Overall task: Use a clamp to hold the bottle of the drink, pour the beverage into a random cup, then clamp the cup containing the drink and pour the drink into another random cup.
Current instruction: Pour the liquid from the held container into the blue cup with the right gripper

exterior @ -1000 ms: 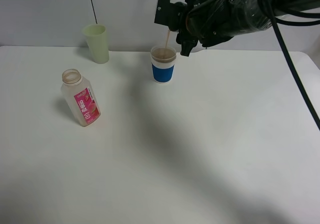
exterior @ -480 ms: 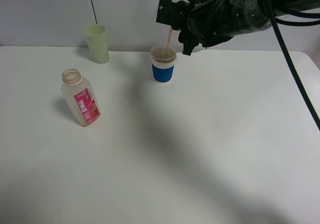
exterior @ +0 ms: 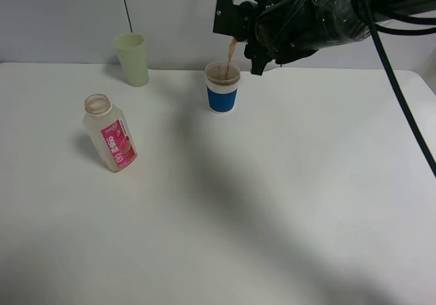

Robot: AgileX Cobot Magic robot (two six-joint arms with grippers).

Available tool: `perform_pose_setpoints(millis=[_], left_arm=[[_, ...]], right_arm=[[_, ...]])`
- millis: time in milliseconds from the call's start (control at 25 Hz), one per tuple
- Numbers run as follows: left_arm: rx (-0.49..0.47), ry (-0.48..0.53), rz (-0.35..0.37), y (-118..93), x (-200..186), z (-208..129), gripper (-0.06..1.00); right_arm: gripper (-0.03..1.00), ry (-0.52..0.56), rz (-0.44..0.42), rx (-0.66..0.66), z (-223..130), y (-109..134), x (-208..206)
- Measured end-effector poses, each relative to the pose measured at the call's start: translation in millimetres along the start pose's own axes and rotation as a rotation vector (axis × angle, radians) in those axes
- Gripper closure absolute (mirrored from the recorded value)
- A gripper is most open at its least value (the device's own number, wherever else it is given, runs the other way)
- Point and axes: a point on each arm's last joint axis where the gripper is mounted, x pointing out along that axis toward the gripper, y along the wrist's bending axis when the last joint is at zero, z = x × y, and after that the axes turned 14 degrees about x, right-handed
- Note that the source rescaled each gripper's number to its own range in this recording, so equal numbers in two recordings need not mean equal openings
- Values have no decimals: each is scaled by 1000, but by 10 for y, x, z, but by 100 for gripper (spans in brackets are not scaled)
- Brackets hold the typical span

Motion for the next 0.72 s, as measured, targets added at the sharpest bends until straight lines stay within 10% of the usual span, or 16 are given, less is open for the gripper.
perform_pose_setpoints(millis=[720], left_arm=[[0, 0, 0, 0, 0, 0, -6]], right_arm=[[96, 0, 0, -4, 0, 0, 0]])
